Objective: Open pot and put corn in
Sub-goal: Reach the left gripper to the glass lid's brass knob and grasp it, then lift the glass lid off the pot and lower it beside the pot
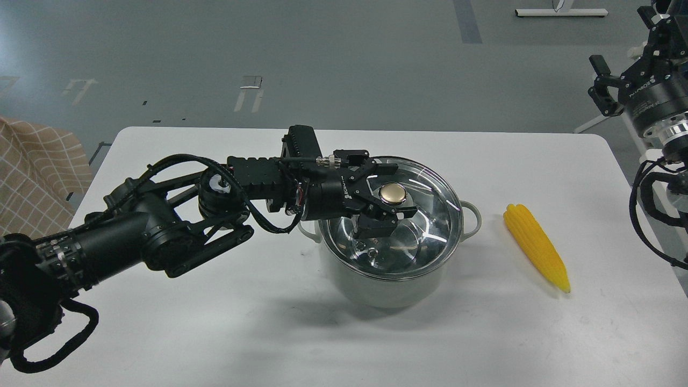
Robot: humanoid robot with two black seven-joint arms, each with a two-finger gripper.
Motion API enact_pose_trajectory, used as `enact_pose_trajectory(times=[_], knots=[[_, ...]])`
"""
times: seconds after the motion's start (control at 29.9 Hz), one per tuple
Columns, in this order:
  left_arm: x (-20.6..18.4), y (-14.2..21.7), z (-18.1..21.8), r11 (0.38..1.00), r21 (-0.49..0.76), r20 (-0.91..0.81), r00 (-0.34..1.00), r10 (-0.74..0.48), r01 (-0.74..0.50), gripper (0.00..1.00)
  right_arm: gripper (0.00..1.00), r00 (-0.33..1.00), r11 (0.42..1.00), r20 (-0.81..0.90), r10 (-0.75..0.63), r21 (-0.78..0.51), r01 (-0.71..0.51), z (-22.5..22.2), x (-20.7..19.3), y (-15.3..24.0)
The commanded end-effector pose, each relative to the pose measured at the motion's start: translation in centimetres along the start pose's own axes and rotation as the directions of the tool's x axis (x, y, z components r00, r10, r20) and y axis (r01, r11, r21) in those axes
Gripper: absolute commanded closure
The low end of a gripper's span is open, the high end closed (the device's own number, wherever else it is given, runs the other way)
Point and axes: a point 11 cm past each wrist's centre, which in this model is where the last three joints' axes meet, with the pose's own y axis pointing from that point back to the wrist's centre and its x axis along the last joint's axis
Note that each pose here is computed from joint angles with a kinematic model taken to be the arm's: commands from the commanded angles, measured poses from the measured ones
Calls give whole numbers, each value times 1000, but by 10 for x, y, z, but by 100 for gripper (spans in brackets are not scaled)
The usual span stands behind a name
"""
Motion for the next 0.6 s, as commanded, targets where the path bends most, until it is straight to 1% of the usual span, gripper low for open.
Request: enact_pose_trajectory(times=[0.0, 0.1, 0.13, 0.17, 0.2, 0.23, 0.3, 0.37, 0.5, 0.57], knots=[[-7, 2, 1, 1000, 3, -15, 1000, -8, 8, 47, 0, 1000, 1000, 0, 1, -1, -1, 1, 0, 0], [-8, 3, 0, 1000, 5, -16, 1000, -8, 8, 58, 0, 1000, 1000, 0, -1, -1, 1, 0, 0, 0], [-8, 3, 0, 1000, 6, -18, 1000, -7, 7, 65, 0, 1000, 1000, 0, 1, -1, -1, 1, 0, 0], [-8, 3, 0, 1000, 6, -18, 1000, -7, 7, 69, 0, 1000, 1000, 0, 1, -1, -1, 1, 0, 0], [-7, 3, 0, 1000, 6, -17, 1000, -4, 4, 79, 0, 1000, 1000, 0, 1, -3, -1, 1, 0, 1], [-4, 3, -1, 1000, 8, -14, 1000, 1, -1, 87, 0, 1000, 1000, 0, 1, -3, -1, 1, 0, 1], [4, 1, 0, 1000, 0, -1, 1000, 16, -16, 90, 0, 1000, 1000, 0, 1, -3, -1, 1, 0, 1], [8, 0, 1, 1000, -3, 3, 1000, 24, -24, 90, 0, 1000, 1000, 1, 2, -4, -2, 2, 1, 1], [39, 1, -9, 999, 0, 77, 996, 46, -46, 89, 0, 1000, 1000, 2, 6, -11, -6, 5, 2, 4], [46, 8, -17, 999, 19, 101, 994, 41, -44, 89, 0, 1000, 1000, 2, 6, -11, -6, 5, 2, 4]])
